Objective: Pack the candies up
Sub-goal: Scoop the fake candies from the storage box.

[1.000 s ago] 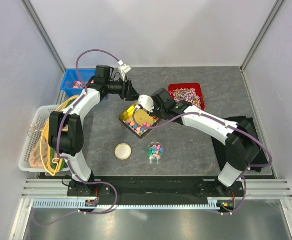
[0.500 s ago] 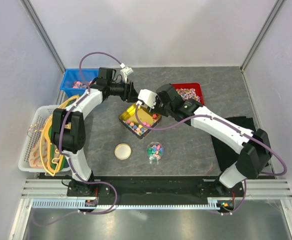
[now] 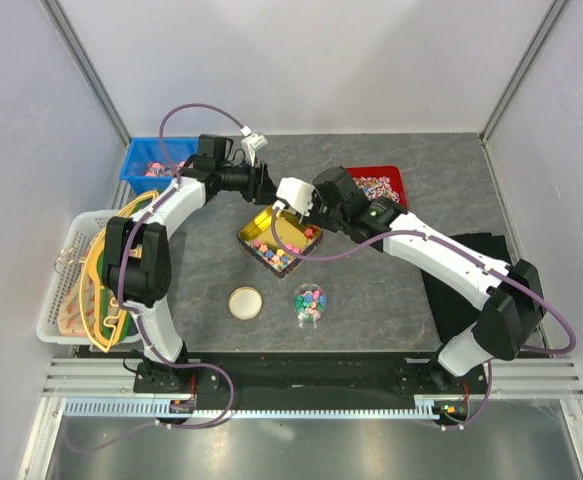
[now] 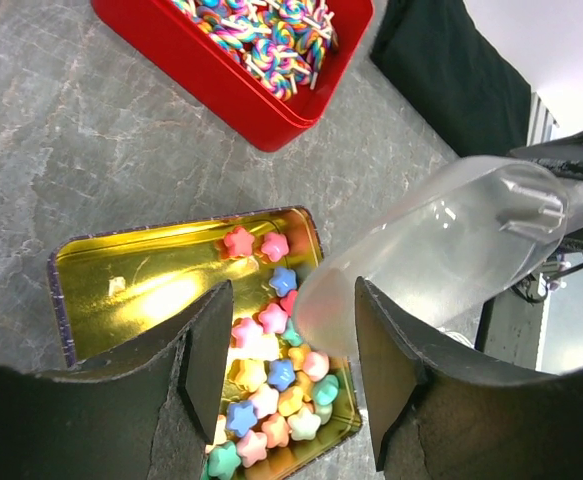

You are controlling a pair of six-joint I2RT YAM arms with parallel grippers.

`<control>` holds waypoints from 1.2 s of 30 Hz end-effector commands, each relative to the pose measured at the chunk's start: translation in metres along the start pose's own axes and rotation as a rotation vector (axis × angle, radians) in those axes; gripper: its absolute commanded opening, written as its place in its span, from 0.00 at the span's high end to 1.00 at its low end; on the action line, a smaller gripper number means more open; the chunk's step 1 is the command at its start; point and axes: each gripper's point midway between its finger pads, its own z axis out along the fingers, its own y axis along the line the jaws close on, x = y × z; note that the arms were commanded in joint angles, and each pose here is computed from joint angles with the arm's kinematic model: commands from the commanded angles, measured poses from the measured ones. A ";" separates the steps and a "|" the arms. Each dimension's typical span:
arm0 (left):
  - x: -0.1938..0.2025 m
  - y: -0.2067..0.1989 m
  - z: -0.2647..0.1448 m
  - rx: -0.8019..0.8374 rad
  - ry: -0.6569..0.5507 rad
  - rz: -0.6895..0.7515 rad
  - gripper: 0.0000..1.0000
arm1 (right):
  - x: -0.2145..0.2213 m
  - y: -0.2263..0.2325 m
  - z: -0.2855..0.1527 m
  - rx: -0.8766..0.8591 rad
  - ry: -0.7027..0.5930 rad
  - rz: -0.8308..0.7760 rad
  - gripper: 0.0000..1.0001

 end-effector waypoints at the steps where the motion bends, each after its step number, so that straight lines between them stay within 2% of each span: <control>1: -0.016 0.016 -0.018 -0.096 -0.061 0.003 0.42 | 0.005 -0.036 -0.009 0.156 0.024 -0.014 1.00; 6: -0.023 0.023 -0.031 -0.150 -0.091 0.020 0.41 | 0.032 -0.037 -0.007 0.171 0.098 -0.019 1.00; 10: -0.019 0.048 -0.034 -0.279 -0.068 0.015 0.41 | 0.042 -0.047 -0.012 0.198 0.122 -0.009 1.00; 19: 0.016 0.086 -0.013 -0.492 0.153 0.124 0.43 | 0.041 -0.067 -0.033 0.228 0.156 -0.055 1.00; 28: 0.044 0.121 -0.003 -0.628 0.282 0.141 0.45 | 0.038 -0.053 -0.052 0.120 0.182 -0.193 1.00; 32: 0.049 0.126 0.001 -0.639 0.303 0.146 0.47 | 0.035 -0.040 -0.052 0.083 0.200 -0.248 1.00; 36: 0.057 0.128 0.006 -0.638 0.335 0.154 0.55 | 0.028 -0.022 -0.047 0.036 0.205 -0.294 1.00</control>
